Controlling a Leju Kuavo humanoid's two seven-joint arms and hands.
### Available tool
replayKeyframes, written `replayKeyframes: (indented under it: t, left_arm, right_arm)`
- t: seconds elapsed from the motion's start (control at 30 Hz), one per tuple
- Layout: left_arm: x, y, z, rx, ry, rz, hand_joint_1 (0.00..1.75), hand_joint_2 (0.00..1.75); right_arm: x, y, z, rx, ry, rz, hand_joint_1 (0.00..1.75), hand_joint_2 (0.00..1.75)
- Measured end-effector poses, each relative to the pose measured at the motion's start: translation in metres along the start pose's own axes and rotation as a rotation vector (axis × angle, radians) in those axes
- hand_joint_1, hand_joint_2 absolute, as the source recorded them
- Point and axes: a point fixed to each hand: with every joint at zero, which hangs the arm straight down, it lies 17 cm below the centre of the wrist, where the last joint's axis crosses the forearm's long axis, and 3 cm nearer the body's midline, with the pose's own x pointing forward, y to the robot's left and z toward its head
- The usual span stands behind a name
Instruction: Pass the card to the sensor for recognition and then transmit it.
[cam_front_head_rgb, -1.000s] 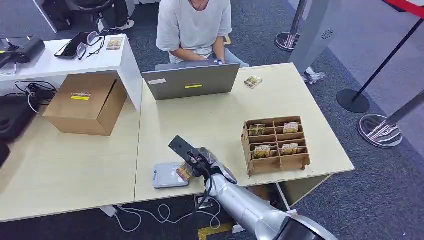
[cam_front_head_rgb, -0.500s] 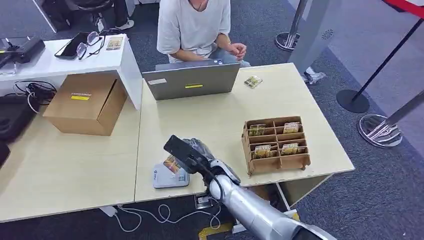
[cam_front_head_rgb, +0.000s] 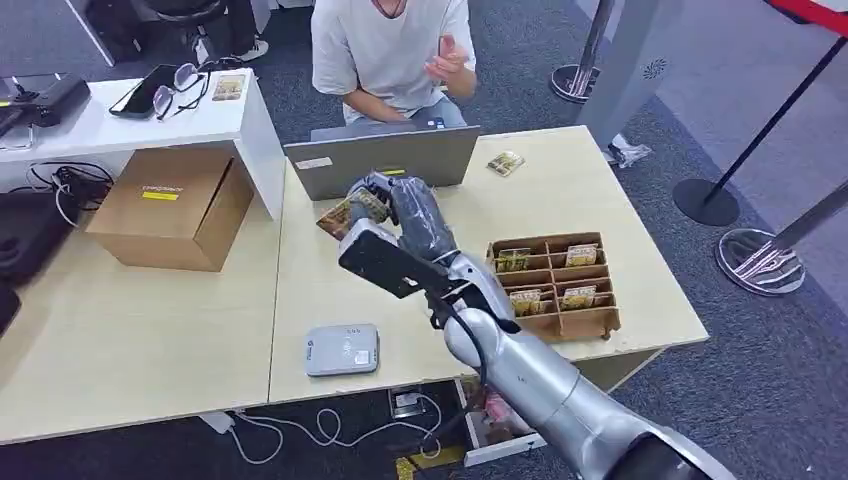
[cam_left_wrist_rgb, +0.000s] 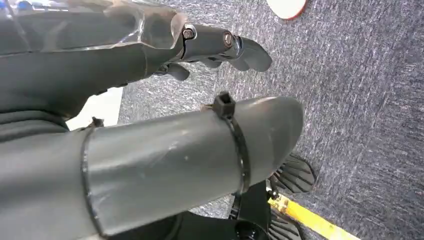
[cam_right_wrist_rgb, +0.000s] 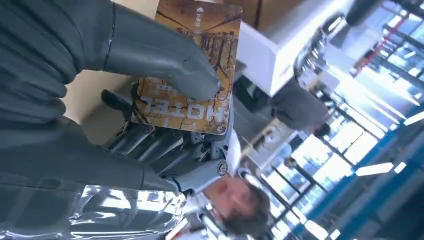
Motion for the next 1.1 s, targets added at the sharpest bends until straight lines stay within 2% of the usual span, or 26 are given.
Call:
replayKeyframes:
  t: [0.23,0.4,0.53,0.73,1.1]
  left_arm:
    - [-0.001,0.006,-0.001,0.01,-0.025,-0.037,0.0,0.0]
    - [0.001,0.008,-0.002,0.014,-0.048,-0.061,0.0,0.0]
    - [0.001,0.009,-0.002,0.022,-0.05,-0.065,0.0,0.0]
    - [0.001,0.01,-0.002,0.029,-0.046,-0.044,0.0,0.0]
    - [-0.001,0.011,-0.002,0.038,-0.034,-0.03,0.0,0.0]
  right_arm:
    - [0.028,-0.071,-0.049,-0.144,-0.134,0.319,1.75,1.75]
    - [0.024,-0.106,-0.074,-0.189,-0.134,0.502,1.75,1.75]
    - [0.02,-0.115,-0.087,-0.177,-0.12,0.589,1.75,1.75]
    - [0.006,-0.105,-0.097,-0.127,-0.083,0.769,1.75,1.75]
    - [-0.01,-0.122,-0.101,-0.158,-0.053,1.099,1.75,1.75]
